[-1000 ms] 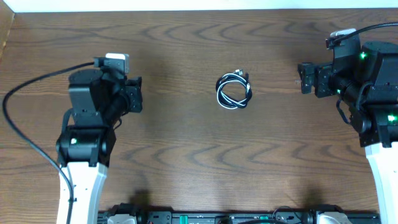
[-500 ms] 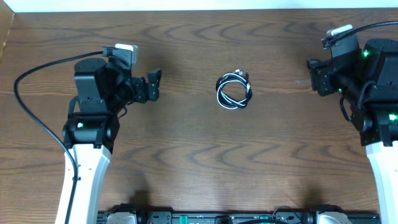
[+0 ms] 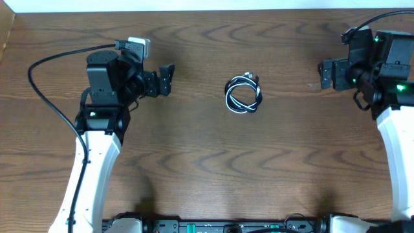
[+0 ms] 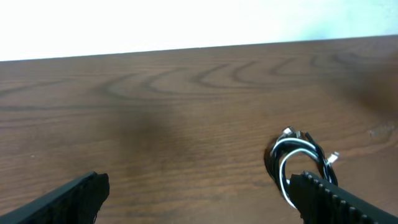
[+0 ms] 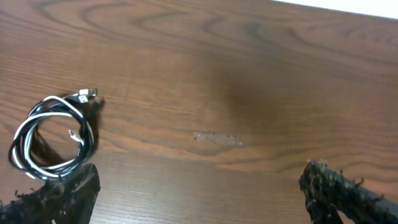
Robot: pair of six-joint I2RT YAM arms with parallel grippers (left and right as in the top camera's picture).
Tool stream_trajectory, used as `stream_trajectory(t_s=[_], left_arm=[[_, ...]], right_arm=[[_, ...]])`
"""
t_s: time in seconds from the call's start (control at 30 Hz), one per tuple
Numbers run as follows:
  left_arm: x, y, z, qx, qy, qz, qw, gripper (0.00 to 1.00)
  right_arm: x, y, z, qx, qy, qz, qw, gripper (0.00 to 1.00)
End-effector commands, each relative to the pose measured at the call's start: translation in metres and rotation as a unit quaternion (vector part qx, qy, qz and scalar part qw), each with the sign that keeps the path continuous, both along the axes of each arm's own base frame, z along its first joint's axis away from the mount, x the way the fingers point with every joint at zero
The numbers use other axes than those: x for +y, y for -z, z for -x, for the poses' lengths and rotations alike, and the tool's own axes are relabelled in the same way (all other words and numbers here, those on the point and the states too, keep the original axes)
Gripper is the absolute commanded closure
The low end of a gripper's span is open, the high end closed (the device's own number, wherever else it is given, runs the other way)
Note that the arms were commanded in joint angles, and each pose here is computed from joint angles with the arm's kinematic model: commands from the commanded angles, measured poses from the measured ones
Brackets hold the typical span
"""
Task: Untangle cables
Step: 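Raise both arms and move the left gripper toward the cable bundle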
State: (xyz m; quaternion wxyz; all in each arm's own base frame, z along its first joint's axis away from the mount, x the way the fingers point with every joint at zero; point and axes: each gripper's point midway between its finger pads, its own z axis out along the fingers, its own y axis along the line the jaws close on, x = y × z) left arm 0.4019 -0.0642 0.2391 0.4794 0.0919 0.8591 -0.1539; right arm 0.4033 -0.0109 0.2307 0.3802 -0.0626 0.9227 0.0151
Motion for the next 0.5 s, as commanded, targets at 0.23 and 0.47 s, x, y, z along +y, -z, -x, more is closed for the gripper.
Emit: stream_trajectory(t_s=[0.23, 0.47], left_arm=[[-0.006, 0.018, -0.012, 0.062, -0.046, 0.089, 0.993, 0.02], [-0.055, 0.058, -0.008, 0.099, 0.070, 0.071, 0.990, 0.02]], right_arm=[[-0.003, -0.013, -0.015, -0.031, 0.023, -0.016, 0.999, 0.01], [-0.007, -0.003, -0.014, -0.011, 0.059, -0.038, 0.997, 0.01]])
